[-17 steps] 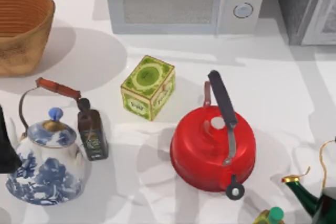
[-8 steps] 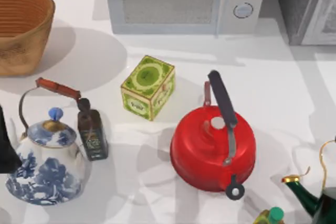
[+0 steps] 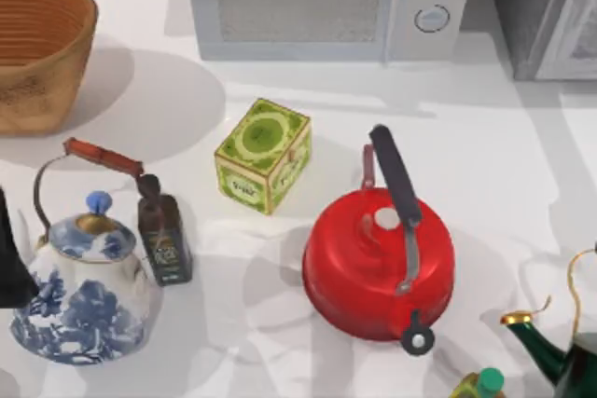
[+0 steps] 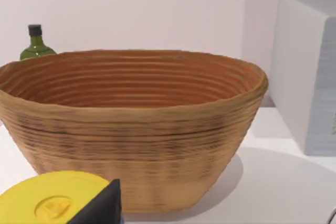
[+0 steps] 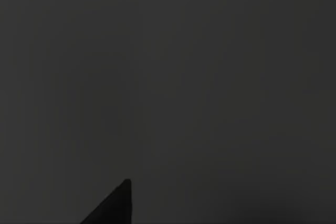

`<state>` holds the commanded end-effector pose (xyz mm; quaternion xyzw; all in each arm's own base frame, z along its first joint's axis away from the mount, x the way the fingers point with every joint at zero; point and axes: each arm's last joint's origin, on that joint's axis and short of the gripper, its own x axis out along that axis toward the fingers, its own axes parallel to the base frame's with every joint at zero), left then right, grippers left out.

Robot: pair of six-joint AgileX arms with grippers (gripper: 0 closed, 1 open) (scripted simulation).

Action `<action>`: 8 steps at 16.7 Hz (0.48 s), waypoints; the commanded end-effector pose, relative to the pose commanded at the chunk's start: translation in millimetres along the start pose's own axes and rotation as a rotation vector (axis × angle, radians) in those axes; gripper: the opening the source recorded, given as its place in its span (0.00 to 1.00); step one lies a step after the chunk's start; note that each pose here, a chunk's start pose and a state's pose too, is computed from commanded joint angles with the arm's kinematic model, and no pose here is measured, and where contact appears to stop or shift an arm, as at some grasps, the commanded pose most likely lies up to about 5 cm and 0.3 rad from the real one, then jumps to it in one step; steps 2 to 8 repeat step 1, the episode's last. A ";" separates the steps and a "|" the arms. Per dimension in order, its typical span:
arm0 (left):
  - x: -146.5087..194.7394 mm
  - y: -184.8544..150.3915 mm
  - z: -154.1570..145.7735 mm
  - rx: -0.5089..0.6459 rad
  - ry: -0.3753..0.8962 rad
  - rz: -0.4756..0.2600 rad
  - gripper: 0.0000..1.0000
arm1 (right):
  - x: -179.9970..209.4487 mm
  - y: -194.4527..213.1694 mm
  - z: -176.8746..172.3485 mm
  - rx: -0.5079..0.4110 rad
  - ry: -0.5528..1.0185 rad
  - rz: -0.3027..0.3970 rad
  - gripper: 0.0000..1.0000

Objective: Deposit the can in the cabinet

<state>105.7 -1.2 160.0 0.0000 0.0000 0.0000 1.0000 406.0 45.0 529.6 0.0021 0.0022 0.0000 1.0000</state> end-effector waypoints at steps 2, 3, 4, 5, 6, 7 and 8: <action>0.0 0.0 0.0 0.000 0.000 0.000 1.00 | 0.0 0.0 0.0 0.000 0.000 0.000 1.00; 0.0 0.0 0.0 0.000 0.000 0.000 1.00 | 0.0 0.0 0.0 0.000 0.000 0.000 1.00; 0.0 0.0 0.0 0.000 0.000 0.000 1.00 | 0.0 0.0 0.0 0.000 0.000 0.000 1.00; 0.0 0.0 0.0 0.000 0.000 0.000 1.00 | 0.0 0.0 0.0 0.000 0.000 0.000 1.00; 0.0 0.0 0.0 0.000 0.000 0.000 1.00 | 0.0 0.0 0.0 0.000 0.000 0.000 1.00; 0.0 0.0 0.0 0.000 0.000 0.000 1.00 | 0.0 0.0 0.0 0.000 0.000 0.000 1.00; 0.0 0.0 0.0 0.000 0.000 0.000 1.00 | 0.0 0.0 0.0 0.000 0.000 0.000 1.00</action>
